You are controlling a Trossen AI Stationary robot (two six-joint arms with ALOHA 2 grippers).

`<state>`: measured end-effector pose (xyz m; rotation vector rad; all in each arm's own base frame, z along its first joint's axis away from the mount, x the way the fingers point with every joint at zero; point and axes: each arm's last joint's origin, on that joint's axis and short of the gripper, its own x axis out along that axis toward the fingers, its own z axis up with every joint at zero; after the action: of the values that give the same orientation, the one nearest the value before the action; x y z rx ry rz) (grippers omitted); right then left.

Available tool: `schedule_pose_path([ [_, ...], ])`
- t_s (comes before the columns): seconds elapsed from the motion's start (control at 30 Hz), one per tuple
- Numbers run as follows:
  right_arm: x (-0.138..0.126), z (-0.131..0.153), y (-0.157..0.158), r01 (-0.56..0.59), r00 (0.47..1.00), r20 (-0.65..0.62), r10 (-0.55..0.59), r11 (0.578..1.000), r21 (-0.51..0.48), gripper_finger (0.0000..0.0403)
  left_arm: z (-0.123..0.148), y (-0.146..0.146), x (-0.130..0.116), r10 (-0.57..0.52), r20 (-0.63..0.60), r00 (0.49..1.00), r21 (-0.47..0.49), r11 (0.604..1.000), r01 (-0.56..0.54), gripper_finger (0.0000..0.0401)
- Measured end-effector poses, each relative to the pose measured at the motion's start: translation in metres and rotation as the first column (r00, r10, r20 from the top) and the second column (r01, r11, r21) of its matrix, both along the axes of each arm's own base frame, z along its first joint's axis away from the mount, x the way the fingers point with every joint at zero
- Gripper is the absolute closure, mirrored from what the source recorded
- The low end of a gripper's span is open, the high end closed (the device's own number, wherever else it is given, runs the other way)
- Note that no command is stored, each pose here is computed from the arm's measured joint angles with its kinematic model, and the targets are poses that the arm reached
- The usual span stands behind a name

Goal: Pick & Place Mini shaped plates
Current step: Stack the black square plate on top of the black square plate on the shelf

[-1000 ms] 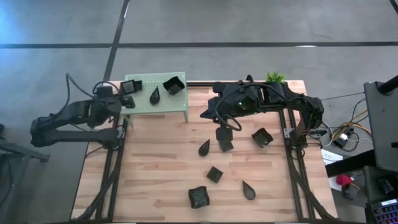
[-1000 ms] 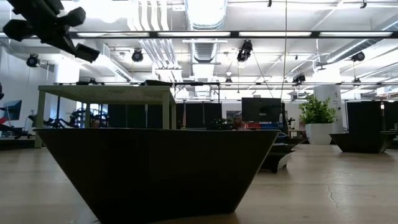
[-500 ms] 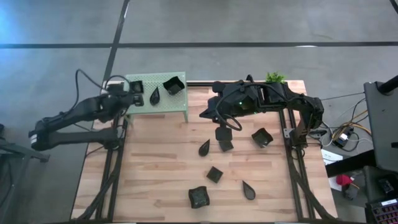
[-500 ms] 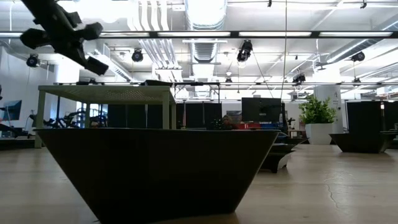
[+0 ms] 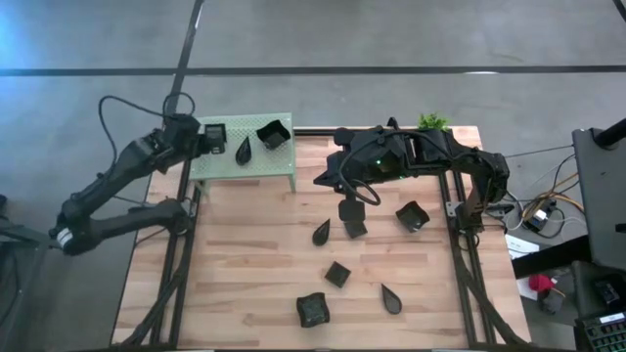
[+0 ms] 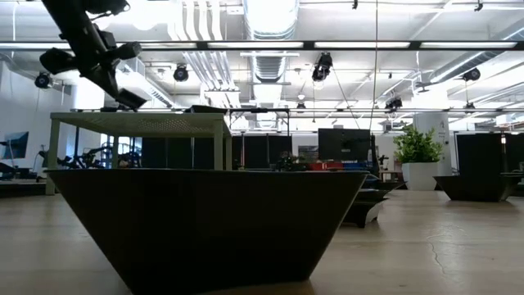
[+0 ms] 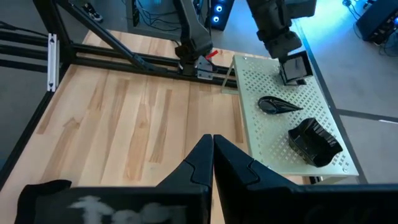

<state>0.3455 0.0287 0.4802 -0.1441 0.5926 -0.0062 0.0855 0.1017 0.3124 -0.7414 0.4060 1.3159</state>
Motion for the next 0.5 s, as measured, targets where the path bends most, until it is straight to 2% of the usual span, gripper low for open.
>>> schedule_pose_path([
  [0.27, 0.0, 0.0, 0.0, 0.003, 1.0, 0.0, -0.003, 1.0, 0.003, 0.0394, -0.007, 0.017, 0.004, -0.026, -0.082, 0.996, -0.037, 0.999, 0.023, 0.0401],
  [0.5, 0.0, 0.0, 0.0, 0.002, 1.0, 0.0, -0.002, 1.0, 0.003, 0.0394, 0.001, 0.024, 0.004, -0.033, -0.102, 0.994, -0.027, 0.999, 0.031, 0.0401],
])
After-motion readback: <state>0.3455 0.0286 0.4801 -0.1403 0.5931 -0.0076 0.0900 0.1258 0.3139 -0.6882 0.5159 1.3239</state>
